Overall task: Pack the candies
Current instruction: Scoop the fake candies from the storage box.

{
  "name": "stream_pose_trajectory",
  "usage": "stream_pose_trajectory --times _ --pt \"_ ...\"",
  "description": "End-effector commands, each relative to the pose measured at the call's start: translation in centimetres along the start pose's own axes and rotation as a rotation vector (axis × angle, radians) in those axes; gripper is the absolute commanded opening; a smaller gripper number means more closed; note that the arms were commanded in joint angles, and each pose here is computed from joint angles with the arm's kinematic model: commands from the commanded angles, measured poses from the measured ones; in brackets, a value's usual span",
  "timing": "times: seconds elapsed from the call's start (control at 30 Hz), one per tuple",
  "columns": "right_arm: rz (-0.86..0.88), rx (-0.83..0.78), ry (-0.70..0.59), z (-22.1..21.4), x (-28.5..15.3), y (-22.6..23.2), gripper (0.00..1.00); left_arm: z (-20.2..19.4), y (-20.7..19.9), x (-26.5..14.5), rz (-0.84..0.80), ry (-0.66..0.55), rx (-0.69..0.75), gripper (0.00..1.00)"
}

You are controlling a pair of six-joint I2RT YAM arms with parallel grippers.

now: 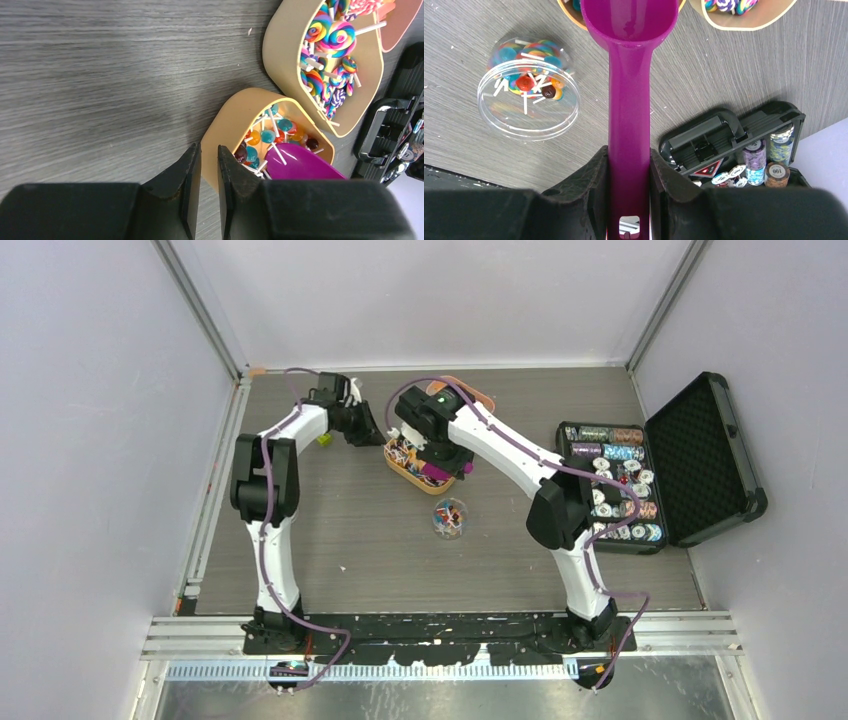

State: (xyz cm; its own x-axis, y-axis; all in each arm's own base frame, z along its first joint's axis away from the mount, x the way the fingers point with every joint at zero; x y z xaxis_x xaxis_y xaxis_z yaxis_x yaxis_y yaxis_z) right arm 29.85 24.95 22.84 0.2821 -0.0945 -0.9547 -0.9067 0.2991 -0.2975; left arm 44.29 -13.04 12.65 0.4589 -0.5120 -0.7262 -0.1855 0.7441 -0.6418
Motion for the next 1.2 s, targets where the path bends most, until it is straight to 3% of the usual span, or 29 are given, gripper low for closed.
stream_pose_trajectory --times 0.0,0.53,1.17 --pt "-0.005 -0.019 -0.058 0.8 -0.2 -0.6 0.01 1.0 -1.6 -0.1 -0.104 0.013 0.008 0.2" --pt "-0.012 -0.002 -0.135 1.8 3.5 -0.8 0.0 -0.5 -1.3 0.3 -0.16 0.113 -0.023 0.17" --pt "-0.02 0.124 -0.254 -0.6 5.2 -0.8 0.0 -0.7 -1.0 0.3 -0.137 0.114 -0.031 0.16"
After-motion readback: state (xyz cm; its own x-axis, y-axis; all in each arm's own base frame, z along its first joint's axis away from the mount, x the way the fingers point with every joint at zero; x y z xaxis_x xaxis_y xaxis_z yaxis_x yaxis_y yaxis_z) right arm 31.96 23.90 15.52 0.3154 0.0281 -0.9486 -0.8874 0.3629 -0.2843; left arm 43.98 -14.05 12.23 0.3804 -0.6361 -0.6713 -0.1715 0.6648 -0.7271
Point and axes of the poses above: each gripper's point midway between its finger pads, its own x axis out along the fingers, its own y axis along the line the jaws close on, z = x × y, the point moved 8 cm from there along -x, back along the fingers, and after that the axes turned 13 degrees about -x, right-handed, at the moved point
